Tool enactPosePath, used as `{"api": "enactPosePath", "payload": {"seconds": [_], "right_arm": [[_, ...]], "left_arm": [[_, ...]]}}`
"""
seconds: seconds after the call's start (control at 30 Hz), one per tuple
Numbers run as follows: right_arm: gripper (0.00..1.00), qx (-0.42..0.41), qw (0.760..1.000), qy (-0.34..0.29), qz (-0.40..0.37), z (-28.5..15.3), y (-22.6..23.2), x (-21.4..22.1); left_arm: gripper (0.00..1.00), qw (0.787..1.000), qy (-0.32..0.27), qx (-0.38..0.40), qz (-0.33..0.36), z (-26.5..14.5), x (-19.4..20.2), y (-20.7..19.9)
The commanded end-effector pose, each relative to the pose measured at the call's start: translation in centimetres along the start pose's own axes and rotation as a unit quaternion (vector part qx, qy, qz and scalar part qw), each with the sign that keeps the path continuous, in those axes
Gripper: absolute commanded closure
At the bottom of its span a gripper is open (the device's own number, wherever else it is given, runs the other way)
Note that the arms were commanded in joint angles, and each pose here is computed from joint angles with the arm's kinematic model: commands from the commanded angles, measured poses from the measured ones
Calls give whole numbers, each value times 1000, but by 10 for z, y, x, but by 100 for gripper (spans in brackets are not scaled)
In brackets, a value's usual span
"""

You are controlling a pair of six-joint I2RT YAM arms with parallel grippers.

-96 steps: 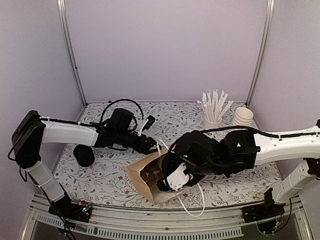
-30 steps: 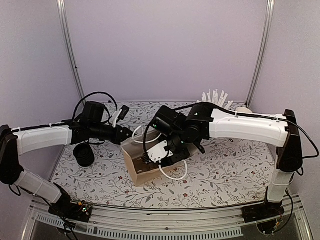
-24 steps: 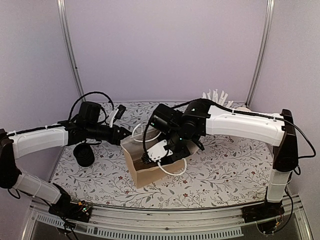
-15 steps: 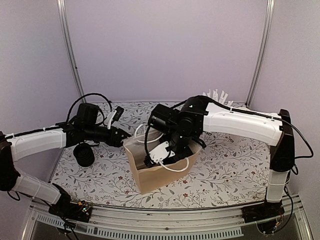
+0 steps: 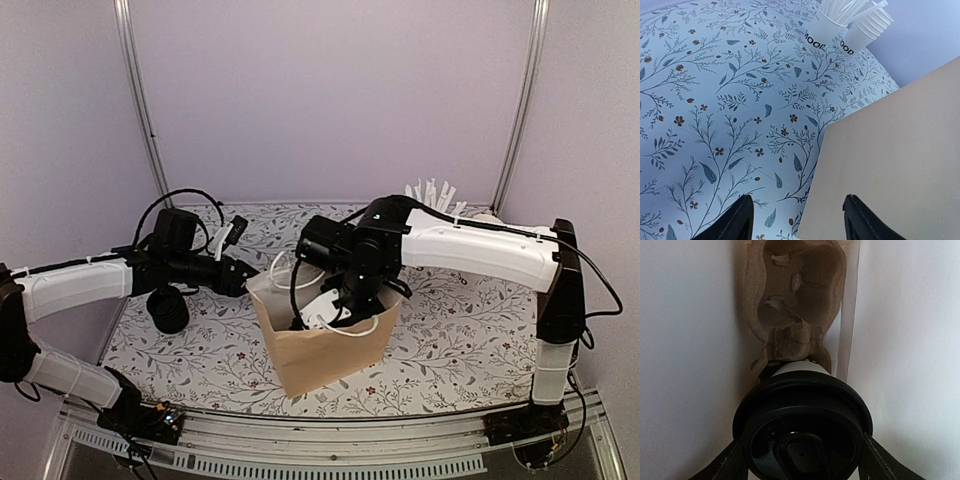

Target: Pack the takeout coffee

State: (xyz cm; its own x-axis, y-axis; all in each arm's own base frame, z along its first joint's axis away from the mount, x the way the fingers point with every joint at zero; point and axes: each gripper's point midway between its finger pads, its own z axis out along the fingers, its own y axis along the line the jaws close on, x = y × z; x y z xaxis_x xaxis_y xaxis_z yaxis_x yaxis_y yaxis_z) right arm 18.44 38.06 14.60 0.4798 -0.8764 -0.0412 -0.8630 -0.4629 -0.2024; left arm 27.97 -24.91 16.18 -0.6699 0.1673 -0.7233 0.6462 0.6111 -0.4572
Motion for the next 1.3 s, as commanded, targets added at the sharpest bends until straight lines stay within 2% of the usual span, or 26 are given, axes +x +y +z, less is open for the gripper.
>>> {"api": "enactPosePath", "payload": {"seconds": [0.0, 0.6, 0.77, 0.8, 0.9, 1.27], "right_arm": [[70, -49, 999, -4, 13, 23, 22, 3], [67, -129, 991, -1, 30, 42, 43, 7], [64, -122, 992, 6, 32, 47, 37, 7], [63, -116, 993, 7, 34, 46, 33, 6], [50, -94, 995, 0, 43, 37, 21, 2], [28, -24, 997, -49, 54, -25, -4, -14]], "left_arm": [[36, 1000, -12, 3, 3, -7, -2, -1], [35, 998, -43, -15, 33, -23, -4, -3], [35, 998, -51, -14, 31, -28, -5, -6], [35, 998, -54, -13, 32, -29, -6, -7], [35, 997, -63, -14, 37, -33, -8, -9], [35, 997, -67, -12, 38, -33, -8, -10]]}}
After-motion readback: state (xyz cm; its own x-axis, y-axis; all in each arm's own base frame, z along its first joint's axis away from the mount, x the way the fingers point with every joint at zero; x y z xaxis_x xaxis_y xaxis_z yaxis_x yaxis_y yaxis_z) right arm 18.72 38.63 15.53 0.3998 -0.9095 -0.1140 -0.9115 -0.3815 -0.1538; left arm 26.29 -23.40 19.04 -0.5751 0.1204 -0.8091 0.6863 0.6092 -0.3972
